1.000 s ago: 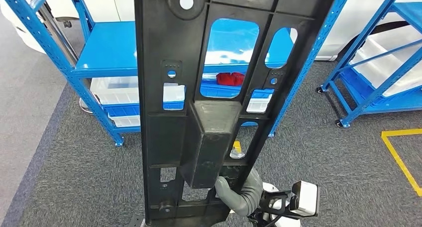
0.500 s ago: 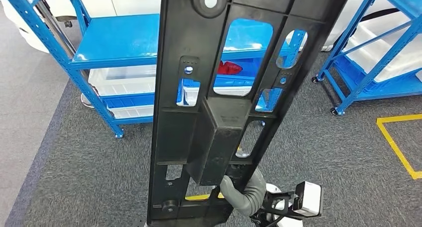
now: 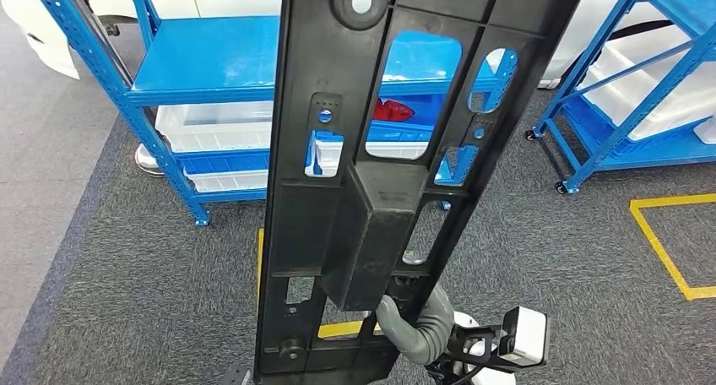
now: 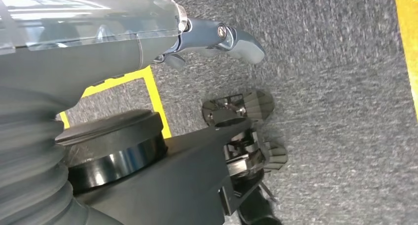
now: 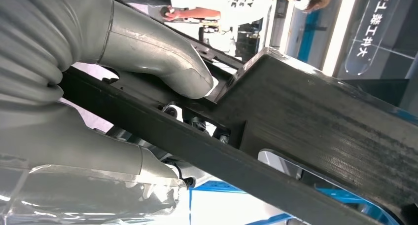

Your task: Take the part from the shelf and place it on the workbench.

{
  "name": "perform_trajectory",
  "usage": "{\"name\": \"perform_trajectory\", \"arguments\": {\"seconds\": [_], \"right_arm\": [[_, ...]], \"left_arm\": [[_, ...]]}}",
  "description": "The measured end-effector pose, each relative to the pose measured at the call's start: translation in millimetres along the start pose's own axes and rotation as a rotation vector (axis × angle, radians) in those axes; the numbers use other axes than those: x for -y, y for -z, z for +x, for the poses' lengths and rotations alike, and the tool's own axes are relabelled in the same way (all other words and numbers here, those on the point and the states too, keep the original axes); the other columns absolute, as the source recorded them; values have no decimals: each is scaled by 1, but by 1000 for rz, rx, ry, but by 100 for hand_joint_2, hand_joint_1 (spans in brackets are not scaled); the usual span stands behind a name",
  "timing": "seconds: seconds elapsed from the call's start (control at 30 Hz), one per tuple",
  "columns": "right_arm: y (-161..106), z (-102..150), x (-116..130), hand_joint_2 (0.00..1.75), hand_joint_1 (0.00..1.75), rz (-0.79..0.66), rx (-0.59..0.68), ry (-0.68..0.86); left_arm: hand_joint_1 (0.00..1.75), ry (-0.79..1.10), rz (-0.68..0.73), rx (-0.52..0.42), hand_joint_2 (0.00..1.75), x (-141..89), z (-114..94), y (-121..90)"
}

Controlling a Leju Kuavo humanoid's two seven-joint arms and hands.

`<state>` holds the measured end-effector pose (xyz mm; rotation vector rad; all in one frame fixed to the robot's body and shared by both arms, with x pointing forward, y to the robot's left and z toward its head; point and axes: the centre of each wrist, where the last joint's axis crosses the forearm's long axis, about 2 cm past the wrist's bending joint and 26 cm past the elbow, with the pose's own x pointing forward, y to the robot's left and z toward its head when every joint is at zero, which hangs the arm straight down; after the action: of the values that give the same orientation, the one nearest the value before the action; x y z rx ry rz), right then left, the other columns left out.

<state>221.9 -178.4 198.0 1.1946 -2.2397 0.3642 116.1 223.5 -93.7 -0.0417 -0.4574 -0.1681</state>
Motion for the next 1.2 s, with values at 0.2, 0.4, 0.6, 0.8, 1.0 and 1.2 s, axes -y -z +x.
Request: {"name": "perform_trajectory", "arguments": {"seconds": [0.2, 0.4, 0.6, 0.8, 1.0, 1.2], "right_arm": [[-1, 0, 0, 175, 175, -4, -4, -2], [-2, 0, 1, 175, 175, -6, -4, -2], [-5, 0, -1, 175, 175, -13, 5, 4], [-7, -1, -3, 175, 175, -17, 4, 4], [-5, 1, -5, 175, 175, -14, 4, -2], [-7, 1, -7, 175, 175, -16, 2, 0]], "left_arm": [[0, 12, -4, -1, 175, 1, 1, 0], [0, 17, -3, 1, 175, 0, 1, 0], [0, 18, 6, -13, 175, 0, -5, -1], [0, 22, 15, -20, 175, -1, -9, -2], [0, 23, 14, -16, 175, 0, -9, -2], [0, 25, 14, -18, 175, -1, -11, -2]]}}
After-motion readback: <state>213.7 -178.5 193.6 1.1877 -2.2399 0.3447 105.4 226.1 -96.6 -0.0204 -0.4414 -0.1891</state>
